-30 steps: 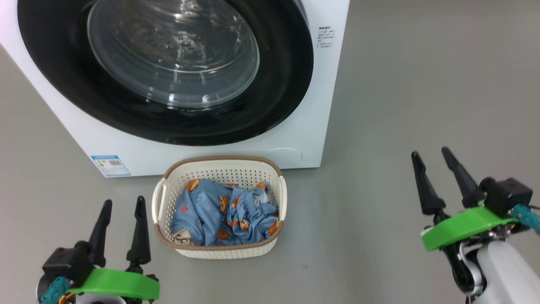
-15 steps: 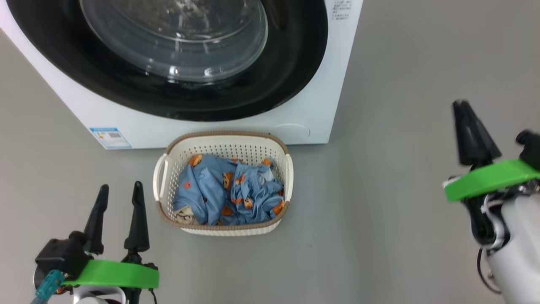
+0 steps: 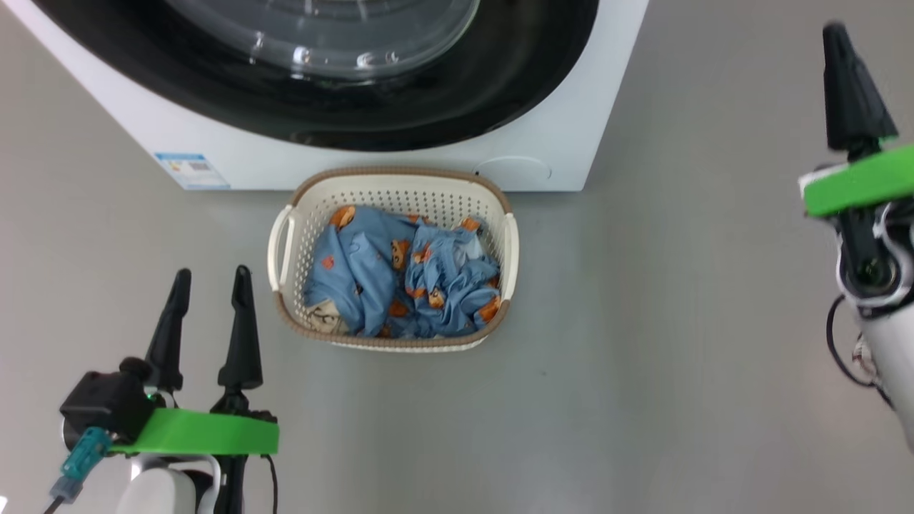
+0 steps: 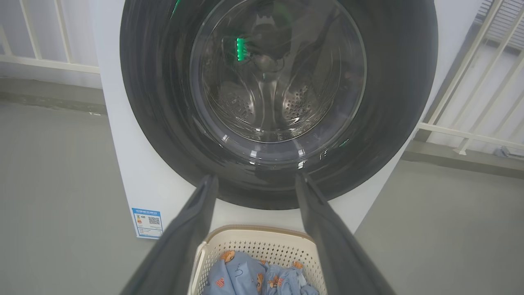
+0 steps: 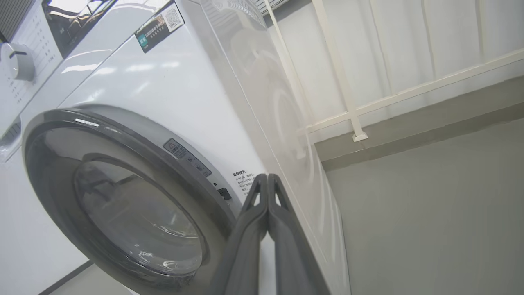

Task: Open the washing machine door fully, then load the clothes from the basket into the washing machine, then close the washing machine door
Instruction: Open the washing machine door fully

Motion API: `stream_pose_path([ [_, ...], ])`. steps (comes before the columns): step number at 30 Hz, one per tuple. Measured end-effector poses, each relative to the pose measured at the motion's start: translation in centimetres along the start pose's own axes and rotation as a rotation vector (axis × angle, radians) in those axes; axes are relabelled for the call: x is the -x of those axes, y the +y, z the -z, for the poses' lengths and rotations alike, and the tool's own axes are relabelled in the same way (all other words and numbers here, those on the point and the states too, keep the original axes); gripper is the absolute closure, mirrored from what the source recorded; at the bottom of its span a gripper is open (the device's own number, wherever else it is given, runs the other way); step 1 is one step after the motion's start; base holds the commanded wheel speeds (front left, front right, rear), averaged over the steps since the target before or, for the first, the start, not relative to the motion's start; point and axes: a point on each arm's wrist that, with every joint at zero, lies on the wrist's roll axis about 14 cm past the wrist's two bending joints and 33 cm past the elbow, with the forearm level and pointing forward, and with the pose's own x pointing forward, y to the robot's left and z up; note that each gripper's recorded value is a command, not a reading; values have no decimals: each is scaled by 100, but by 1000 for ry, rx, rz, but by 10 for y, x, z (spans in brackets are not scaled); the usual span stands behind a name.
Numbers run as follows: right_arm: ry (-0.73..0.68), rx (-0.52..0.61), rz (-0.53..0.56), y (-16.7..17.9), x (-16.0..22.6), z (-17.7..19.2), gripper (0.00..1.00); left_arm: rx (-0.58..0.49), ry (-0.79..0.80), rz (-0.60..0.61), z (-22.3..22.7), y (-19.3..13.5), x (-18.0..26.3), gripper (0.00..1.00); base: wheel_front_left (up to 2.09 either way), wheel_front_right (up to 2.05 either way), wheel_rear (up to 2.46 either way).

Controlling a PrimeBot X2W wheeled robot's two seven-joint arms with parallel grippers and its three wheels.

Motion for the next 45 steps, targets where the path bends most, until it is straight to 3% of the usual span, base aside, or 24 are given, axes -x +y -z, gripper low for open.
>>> stream_pose_path([
  [8,75,-336,-64,21,-45,8,100,-32,20,-24,9,11,-8,0,0,0,0],
  [13,171,-488,-109,26,-79,15,100,-33,32,-36,17,16,-18,0,0,0,0],
  [27,430,-693,-215,49,-127,65,100,-41,59,-76,32,33,-30,0,0,0,0],
  [35,548,-734,-316,78,-143,81,100,-38,84,-118,40,48,-23,0,0,0,0],
  [45,592,-770,-366,94,-158,88,100,-34,98,-147,45,55,-19,0,0,0,0],
])
